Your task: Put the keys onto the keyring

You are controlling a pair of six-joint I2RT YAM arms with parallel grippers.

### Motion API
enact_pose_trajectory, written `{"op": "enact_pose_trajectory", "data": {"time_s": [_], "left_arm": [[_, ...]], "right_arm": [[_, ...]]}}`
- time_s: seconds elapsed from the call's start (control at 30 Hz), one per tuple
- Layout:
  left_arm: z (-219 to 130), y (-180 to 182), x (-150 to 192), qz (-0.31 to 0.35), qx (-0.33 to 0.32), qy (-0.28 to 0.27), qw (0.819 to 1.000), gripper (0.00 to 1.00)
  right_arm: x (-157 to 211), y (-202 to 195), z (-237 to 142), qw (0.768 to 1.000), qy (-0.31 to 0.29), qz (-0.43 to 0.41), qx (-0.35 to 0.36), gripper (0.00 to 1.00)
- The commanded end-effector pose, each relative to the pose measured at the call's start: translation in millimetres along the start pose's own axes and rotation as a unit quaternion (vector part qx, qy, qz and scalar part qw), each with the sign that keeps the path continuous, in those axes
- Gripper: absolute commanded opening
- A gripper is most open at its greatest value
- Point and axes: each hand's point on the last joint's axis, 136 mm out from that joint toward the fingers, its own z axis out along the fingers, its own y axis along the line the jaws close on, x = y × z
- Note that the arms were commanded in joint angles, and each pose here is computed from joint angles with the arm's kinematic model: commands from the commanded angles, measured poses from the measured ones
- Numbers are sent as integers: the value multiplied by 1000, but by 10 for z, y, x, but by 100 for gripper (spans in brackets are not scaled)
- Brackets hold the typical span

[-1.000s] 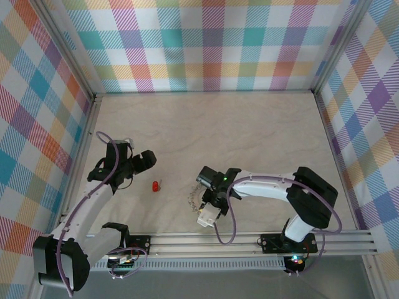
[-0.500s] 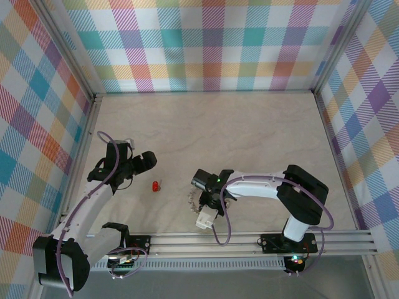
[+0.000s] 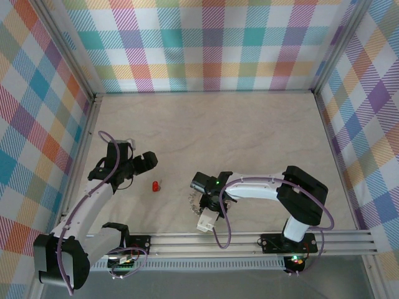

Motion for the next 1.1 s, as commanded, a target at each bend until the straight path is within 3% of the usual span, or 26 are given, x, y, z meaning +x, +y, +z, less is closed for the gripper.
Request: {"op": "enact_pose_trajectory", "data": {"time_s": [0.0, 0.83, 1.07], "left_arm": [[-41, -49, -104, 6, 8, -8, 1000, 86], [0, -19, -27, 5, 8, 4, 1000, 86], [2, -22, -21, 3, 10, 4, 1000, 86]], "right_arm": [[-51, 50, -62, 1000, -3, -12, -13, 21], [-21, 176, -73, 1000, 11, 7, -24, 8], [-29, 166, -61, 999, 8, 22, -23, 10]]}}
